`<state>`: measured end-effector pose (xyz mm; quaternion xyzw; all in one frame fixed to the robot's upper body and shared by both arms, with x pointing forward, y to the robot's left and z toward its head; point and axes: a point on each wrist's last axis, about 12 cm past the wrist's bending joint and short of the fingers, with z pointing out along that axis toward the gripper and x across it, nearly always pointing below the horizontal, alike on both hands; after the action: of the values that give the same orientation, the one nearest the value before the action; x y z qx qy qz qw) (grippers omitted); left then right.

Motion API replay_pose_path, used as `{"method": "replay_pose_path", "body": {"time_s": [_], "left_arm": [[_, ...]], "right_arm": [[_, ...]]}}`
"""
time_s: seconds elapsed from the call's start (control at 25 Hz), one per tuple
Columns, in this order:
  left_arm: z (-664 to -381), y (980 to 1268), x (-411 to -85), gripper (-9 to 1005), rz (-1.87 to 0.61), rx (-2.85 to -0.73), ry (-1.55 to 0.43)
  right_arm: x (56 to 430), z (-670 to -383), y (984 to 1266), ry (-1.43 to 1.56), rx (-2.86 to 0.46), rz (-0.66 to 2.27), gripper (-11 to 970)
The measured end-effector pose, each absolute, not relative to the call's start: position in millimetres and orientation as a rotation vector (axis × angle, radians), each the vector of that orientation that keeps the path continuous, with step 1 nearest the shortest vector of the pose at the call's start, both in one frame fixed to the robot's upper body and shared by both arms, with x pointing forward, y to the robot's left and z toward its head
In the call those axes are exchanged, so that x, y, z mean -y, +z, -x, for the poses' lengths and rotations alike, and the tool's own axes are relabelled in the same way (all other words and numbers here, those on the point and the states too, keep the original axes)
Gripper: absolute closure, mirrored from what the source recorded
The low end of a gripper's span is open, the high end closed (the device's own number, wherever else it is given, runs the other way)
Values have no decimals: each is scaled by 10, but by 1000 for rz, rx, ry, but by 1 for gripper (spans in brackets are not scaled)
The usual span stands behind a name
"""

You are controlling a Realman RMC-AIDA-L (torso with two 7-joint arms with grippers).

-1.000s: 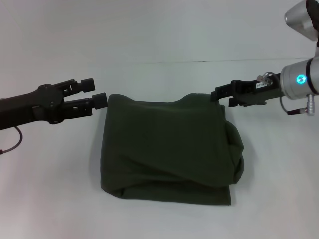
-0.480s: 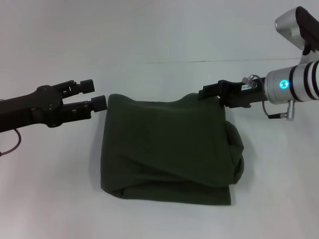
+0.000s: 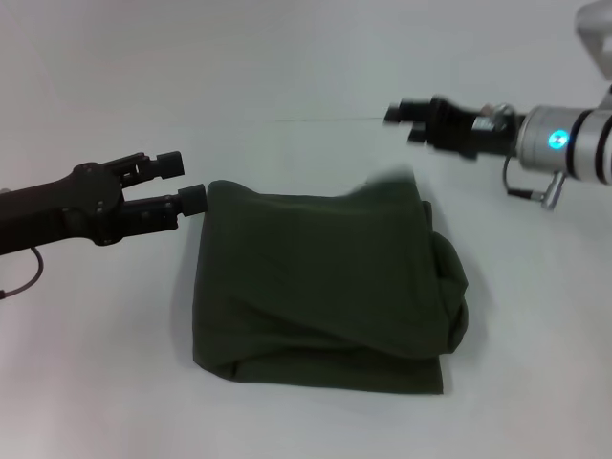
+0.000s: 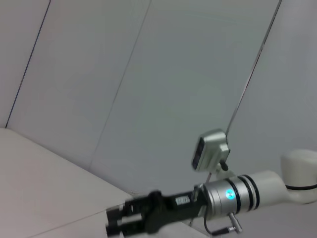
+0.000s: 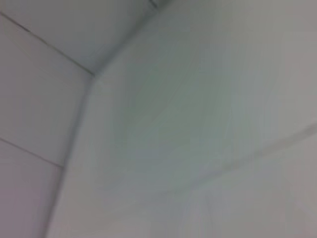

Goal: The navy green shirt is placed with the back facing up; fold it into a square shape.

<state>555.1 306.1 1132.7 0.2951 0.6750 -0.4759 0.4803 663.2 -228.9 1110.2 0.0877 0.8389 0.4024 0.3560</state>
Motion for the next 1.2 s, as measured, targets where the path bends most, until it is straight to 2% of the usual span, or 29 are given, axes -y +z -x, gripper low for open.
{"method": "replay_pose_path", "body": {"time_s": [0.24,0.4,0.52,0.64,0.8,1.08,1.2], "left_arm": [[-5553,11337,-3068,105,-724,-1643,-1160],[-5543,11340,-3082,106,-718,-1645,-1168],[-5527,11346,-3092,106,-709,-1646,-1187],[-5483,11338,-3110,106,-704,-1649,-1216],[-5431,11285,-3123,106,-686,-1674,-1235],[-5437,11248,-3138,106,-641,-1702,-1226],[-5445,11241,-3140,106,-631,-1712,-1223]], "right_arm": [[2483,-6675,11383,994,-1969,-12,382],[2625,-6657,11704,1000,-1871,147,379],[2699,-6623,11933,1040,-1846,294,377],[2713,-6560,12026,1066,-1883,458,375],[2630,-6454,11920,1019,-1974,684,373],[2264,-6305,11486,867,-2053,1003,369],[2184,-6278,11345,779,-2084,1097,333]]}}
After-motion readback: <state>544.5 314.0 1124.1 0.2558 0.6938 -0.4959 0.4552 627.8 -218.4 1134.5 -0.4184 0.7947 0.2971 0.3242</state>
